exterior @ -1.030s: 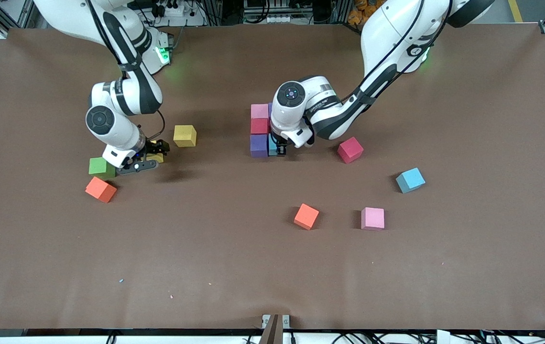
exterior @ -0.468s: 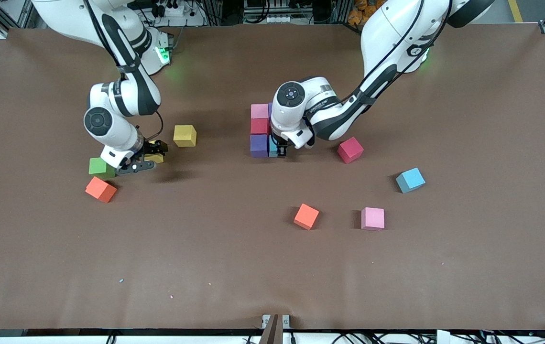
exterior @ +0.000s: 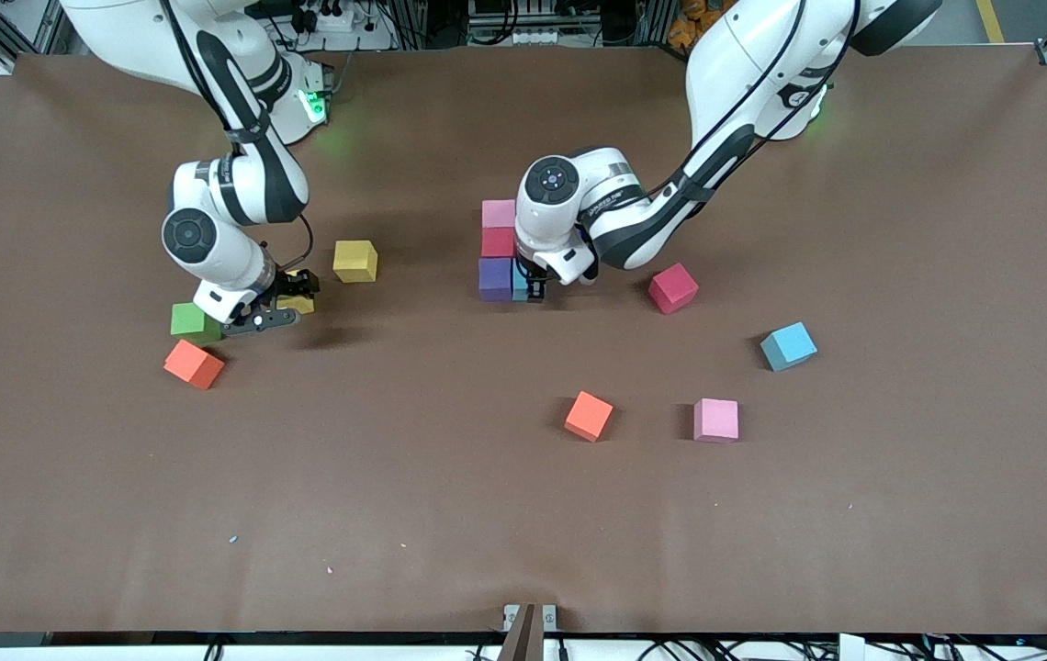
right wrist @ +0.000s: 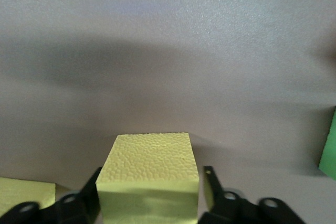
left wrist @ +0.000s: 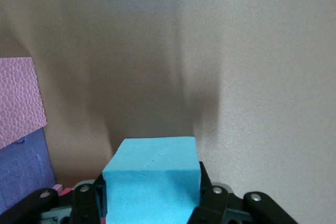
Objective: Arrange 11 blocks into digit 3
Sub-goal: 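Place cyan beside purple with the left gripper while the right gripper lifts yellow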
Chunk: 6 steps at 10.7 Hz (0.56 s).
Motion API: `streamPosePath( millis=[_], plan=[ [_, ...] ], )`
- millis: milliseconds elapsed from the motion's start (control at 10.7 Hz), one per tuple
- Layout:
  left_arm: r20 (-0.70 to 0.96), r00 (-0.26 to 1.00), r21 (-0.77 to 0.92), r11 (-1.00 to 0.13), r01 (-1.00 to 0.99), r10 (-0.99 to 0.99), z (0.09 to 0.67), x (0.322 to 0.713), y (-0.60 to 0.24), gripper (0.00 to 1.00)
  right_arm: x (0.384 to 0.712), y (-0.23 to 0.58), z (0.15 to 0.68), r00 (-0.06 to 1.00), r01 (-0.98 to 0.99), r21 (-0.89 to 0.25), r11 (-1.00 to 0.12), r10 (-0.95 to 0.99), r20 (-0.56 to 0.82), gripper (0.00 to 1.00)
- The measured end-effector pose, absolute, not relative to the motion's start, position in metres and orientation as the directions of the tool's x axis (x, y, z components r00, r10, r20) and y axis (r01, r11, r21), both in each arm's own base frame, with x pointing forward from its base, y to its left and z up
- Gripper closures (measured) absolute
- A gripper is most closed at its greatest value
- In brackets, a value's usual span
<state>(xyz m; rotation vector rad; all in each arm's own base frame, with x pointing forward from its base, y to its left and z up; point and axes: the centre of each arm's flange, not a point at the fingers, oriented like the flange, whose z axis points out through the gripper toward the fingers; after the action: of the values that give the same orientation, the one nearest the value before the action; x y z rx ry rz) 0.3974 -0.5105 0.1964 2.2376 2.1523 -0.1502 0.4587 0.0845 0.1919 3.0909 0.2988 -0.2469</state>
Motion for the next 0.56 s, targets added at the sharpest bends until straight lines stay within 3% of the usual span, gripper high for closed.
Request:
streamPosePath(
  millis=[94,375,468,562],
  plan=[
    [-0.093,0.036,-0.043,-0.04,0.998,0.995,0.196,0.398,-0.511,0.39,0.459,0.085,0.192,0.969,0.192,0.011,-0.981,0.188,-0.158,0.42],
    [-0.092,0.041,-0.04,-0.045,0.998,0.995,0.196,0.397,-0.512,0.41,0.462,0.087,0.195,0.971,0.196,0.01,-0.981,0.193,-0.142,0.47],
    [-0.091,0.046,-0.037,-0.05,0.998,0.995,0.196,0.396,-0.513,0.32,0.467,0.09,0.2,0.972,0.198,0.009,-0.98,0.196,-0.128,0.47],
    [-0.09,0.05,-0.035,-0.054,0.998,0.995,0.196,0.395,-0.514,0.16,0.474,0.095,0.206,0.974,0.202,0.006,-0.979,0.2,-0.111,0.47]
  ],
)
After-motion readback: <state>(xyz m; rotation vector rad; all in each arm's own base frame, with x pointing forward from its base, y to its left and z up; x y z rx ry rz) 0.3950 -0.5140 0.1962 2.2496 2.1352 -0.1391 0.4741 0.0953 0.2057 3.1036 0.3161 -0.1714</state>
